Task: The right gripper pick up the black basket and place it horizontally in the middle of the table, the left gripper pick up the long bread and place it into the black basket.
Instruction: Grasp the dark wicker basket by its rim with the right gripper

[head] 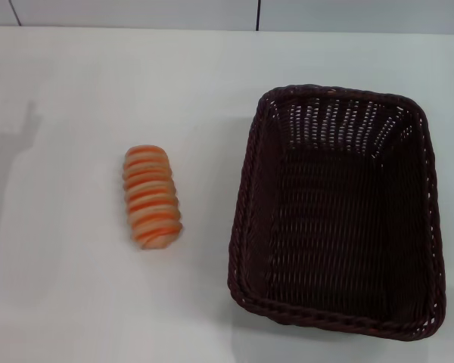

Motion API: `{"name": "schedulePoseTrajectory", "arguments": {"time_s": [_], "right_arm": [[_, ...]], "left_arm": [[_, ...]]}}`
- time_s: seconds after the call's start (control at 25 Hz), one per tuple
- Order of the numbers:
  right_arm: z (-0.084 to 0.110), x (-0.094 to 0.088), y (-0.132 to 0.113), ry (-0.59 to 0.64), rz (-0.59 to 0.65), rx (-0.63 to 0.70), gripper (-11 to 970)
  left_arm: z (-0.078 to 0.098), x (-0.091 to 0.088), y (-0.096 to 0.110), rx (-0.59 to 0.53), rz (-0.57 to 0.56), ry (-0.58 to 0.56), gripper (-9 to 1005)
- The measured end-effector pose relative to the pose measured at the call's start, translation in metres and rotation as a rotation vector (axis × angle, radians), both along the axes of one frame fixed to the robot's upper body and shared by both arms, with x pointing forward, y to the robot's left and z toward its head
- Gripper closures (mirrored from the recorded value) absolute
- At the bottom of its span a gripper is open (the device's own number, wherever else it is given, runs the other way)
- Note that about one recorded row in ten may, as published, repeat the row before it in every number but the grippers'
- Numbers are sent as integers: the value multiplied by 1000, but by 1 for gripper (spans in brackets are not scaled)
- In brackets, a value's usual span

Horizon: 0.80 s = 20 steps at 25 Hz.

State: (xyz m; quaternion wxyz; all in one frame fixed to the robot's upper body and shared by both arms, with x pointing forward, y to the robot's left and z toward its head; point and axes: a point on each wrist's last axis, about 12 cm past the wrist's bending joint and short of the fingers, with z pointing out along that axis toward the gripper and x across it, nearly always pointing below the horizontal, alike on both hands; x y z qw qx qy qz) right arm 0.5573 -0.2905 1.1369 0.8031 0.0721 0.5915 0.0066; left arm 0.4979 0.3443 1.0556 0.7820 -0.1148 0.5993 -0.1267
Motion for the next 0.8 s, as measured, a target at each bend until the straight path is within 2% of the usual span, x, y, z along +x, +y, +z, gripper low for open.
{"name": "schedulePoseTrajectory", "arguments": {"time_s": [0.52,0.72,0.76,0.8], "right_arm": [[-2,-1,2,27,13,1,199],[17,3,14,90,80,1,197],[28,4,17,151,116,-10,197],[28,4,17,151,116,-10,197]], "left_arm": [[-1,-5,0,2,-4,-8,163],[-1,-7,1,2,-2,-13,162],[-1,-8,1,2,-1,-13,162],[-1,-8,1,2,-1,-13,162]]}}
